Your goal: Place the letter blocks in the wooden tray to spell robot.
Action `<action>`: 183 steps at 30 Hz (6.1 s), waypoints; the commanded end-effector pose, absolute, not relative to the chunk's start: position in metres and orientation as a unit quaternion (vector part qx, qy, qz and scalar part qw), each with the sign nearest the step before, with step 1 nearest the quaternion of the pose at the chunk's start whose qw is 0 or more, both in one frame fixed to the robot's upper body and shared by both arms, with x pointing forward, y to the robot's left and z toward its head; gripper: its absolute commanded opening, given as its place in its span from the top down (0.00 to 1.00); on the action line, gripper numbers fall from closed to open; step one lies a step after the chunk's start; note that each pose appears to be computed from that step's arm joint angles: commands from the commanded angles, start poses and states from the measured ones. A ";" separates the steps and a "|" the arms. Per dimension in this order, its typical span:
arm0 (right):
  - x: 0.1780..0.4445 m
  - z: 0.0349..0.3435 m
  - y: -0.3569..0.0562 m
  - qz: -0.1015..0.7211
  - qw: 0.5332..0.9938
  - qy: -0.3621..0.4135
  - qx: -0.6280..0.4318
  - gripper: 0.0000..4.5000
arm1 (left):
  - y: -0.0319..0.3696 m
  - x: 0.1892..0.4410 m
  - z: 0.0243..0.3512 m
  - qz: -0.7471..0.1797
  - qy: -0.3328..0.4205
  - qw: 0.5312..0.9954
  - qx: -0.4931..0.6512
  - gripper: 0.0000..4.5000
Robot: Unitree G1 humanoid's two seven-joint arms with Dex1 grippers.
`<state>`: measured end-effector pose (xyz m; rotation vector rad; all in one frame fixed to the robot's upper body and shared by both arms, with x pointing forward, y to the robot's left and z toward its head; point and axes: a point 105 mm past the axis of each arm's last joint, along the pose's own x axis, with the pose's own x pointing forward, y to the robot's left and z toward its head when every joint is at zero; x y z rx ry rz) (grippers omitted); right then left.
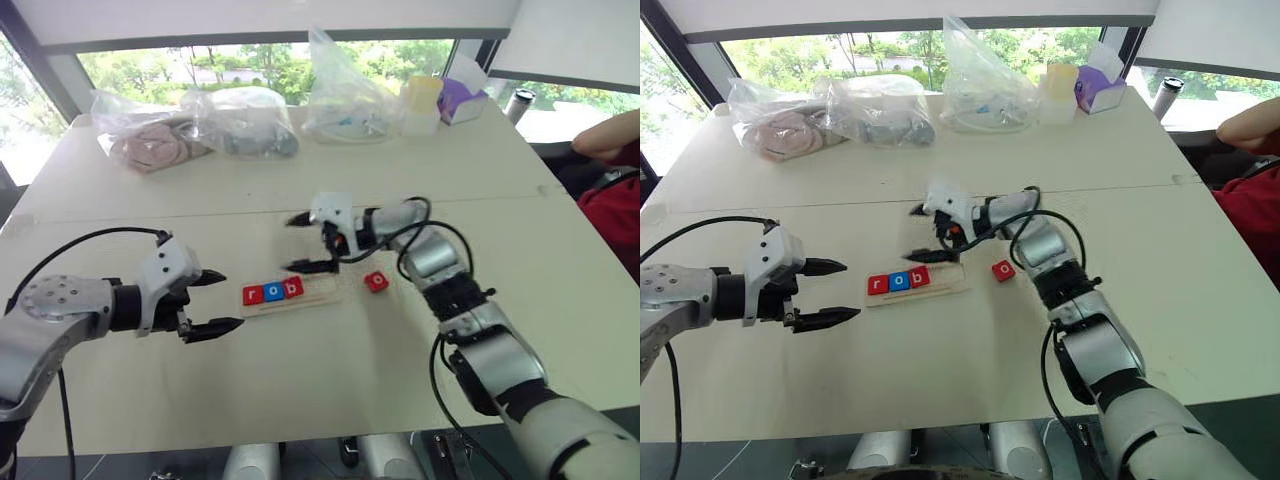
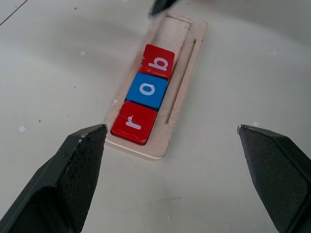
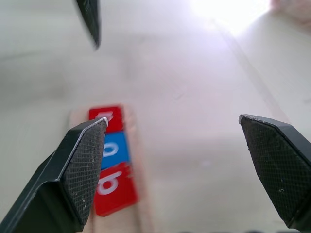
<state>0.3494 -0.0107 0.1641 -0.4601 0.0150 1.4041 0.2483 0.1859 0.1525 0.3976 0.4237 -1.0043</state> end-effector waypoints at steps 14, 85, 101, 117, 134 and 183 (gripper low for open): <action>0.320 0.117 0.005 0.671 0.707 0.062 -0.215 0.01 | 0.184 0.255 0.162 -0.479 0.181 0.835 0.201 0.00; 0.312 0.101 -0.114 0.189 0.949 0.221 -0.121 0.74 | 0.126 0.258 0.156 -0.586 0.146 0.777 0.175 0.00; 0.297 0.091 -0.145 -0.024 0.962 0.271 -0.011 0.18 | 0.103 0.263 0.173 -0.646 0.114 0.727 0.203 0.00; 0.293 0.129 -0.193 0.462 0.844 0.155 -0.224 0.01 | 0.112 0.248 0.163 -0.670 0.142 0.700 0.201 0.00; 0.338 0.097 -0.195 0.567 0.763 0.149 -0.272 0.54 | 0.163 0.246 0.167 -0.571 0.183 0.777 0.191 0.00; 0.349 0.121 -0.018 0.691 0.625 0.089 -0.352 0.75 | 0.178 0.248 0.158 -0.506 0.181 0.823 0.185 0.00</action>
